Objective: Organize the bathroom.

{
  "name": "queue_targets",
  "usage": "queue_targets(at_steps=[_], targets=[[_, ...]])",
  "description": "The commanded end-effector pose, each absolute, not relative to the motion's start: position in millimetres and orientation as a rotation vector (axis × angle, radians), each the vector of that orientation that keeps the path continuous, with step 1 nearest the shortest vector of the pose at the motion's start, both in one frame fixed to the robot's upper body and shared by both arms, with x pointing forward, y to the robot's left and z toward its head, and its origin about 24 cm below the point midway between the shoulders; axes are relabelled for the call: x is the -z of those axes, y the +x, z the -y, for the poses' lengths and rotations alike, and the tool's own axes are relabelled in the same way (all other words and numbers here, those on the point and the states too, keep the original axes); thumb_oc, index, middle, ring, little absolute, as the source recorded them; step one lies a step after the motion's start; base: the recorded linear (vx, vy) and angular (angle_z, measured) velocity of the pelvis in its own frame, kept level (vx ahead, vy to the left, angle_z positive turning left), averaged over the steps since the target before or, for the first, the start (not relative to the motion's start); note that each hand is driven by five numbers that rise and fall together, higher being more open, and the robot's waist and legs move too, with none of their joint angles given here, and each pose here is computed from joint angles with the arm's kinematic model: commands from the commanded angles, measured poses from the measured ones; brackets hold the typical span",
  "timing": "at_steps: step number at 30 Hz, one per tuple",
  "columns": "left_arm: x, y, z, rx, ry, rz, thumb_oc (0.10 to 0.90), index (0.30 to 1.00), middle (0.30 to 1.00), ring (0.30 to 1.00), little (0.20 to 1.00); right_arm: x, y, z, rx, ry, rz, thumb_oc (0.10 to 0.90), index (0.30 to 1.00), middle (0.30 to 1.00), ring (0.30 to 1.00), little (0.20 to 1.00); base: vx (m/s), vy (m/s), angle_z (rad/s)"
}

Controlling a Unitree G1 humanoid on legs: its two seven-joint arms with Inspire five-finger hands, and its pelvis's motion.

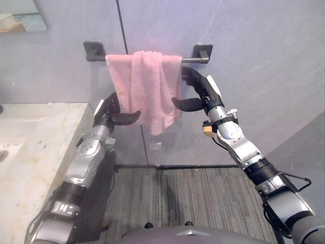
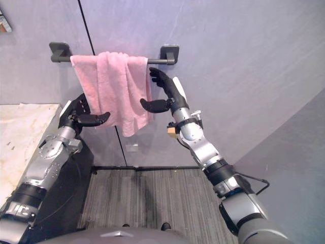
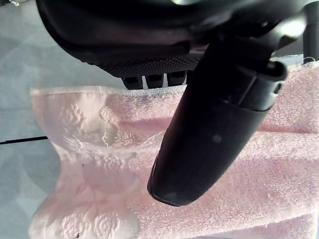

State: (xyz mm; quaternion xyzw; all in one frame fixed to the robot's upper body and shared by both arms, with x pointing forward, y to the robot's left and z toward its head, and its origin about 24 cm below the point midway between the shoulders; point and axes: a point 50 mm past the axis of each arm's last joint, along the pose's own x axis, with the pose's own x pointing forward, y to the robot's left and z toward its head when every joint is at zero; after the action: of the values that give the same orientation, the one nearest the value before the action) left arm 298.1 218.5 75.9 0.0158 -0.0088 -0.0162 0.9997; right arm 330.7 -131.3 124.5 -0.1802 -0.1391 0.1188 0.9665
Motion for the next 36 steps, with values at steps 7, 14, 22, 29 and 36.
queue_targets(at_steps=[7,14,22,29,36], targets=[[-137,320,-206,0.085,0.073,0.276,0.8,0.9,0.9,0.9,0.9,-204,339,125,-0.227,-0.266,0.607,0.4,0.3,0.3,0.3,0.3,0.0,0.0,0.0],[-149,318,-212,0.026,0.027,0.379,0.8,0.9,0.9,0.9,0.9,-188,335,128,-0.222,-0.268,0.578,0.4,0.3,0.3,0.3,0.3,0.0,0.0,0.0],[-181,312,-212,0.007,-0.002,0.58,0.8,0.9,0.9,0.9,0.9,-176,332,127,-0.245,-0.275,0.542,0.4,0.3,0.3,0.3,0.3,0.0,0.0,0.0],[-199,308,-215,0.001,-0.009,0.676,0.8,0.9,0.9,0.9,0.9,-169,332,124,-0.266,-0.28,0.519,0.4,0.3,0.3,0.3,0.3,0.0,0.0,0.0],[-196,314,-216,0.004,0.033,0.623,0.4,0.3,0.3,0.3,0.3,-167,332,119,-0.288,-0.286,0.507,0.433,0.349,0.349,0.349,0.349,0.0,0.001,0.0]])
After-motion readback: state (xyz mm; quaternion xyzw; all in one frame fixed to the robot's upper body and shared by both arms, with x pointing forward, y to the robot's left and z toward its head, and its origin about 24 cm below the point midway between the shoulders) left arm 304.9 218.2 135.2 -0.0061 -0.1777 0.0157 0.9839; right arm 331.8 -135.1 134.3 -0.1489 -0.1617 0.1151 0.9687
